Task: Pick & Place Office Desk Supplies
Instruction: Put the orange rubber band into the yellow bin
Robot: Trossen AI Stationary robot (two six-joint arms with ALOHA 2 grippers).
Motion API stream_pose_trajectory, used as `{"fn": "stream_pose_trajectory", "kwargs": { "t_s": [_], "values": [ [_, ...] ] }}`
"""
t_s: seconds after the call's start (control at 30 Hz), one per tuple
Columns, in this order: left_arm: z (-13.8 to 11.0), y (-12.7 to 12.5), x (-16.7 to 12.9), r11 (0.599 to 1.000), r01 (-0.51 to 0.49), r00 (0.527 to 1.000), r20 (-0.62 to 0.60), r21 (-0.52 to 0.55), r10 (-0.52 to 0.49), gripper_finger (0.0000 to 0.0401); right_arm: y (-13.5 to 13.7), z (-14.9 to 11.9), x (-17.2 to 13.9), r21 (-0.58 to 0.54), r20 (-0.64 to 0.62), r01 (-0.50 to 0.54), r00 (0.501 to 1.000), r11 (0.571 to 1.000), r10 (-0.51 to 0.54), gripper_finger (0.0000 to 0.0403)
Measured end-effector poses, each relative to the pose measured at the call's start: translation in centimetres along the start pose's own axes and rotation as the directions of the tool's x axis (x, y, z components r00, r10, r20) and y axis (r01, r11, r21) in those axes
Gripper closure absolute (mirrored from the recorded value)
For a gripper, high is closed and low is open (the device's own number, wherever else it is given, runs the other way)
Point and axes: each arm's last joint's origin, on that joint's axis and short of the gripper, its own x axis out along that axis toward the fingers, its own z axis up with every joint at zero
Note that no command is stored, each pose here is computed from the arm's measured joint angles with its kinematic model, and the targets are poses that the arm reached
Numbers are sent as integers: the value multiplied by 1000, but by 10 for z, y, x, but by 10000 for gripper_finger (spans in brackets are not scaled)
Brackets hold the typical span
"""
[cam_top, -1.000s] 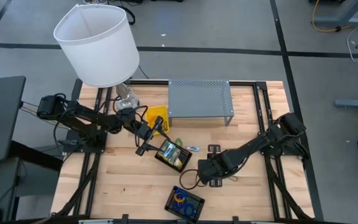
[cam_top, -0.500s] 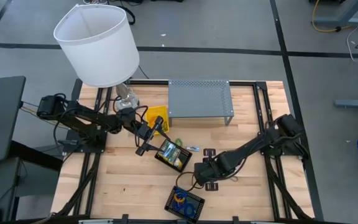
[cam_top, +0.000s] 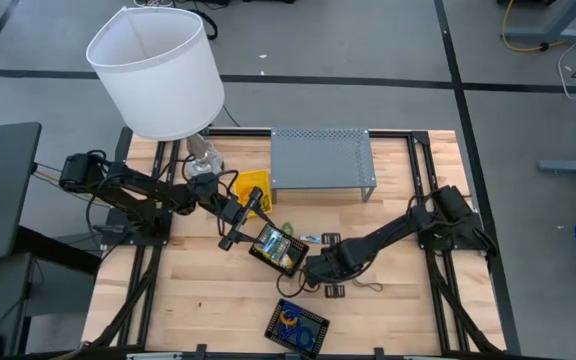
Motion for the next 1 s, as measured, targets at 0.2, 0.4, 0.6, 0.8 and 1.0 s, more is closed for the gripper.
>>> {"fn": "stream_pose_trajectory", "kwargs": {
  "t_s": [0.2,0.4,0.6,0.8,1.0],
  "values": [
    [-1,0,0,1000,1,1000,-5,-2,-1,141,4,1,6,-4,-3,-17,1000,1000,17,341],
    [-1,0,0,1000,1,1000,-5,2,-1,141,7,1,4,26,15,-16,1000,1000,15,397],
    [-1,0,0,1000,1,1000,-6,0,-1,141,18,-4,-4,58,60,30,998,998,-33,401],
    [-1,-1,0,1000,4,1000,-5,-10,-4,141,27,-2,-33,86,194,87,976,992,-103,401],
    [3,0,0,999,-1,1000,27,-40,2,141,23,9,-73,160,384,248,876,955,-292,402]
  ]
}}
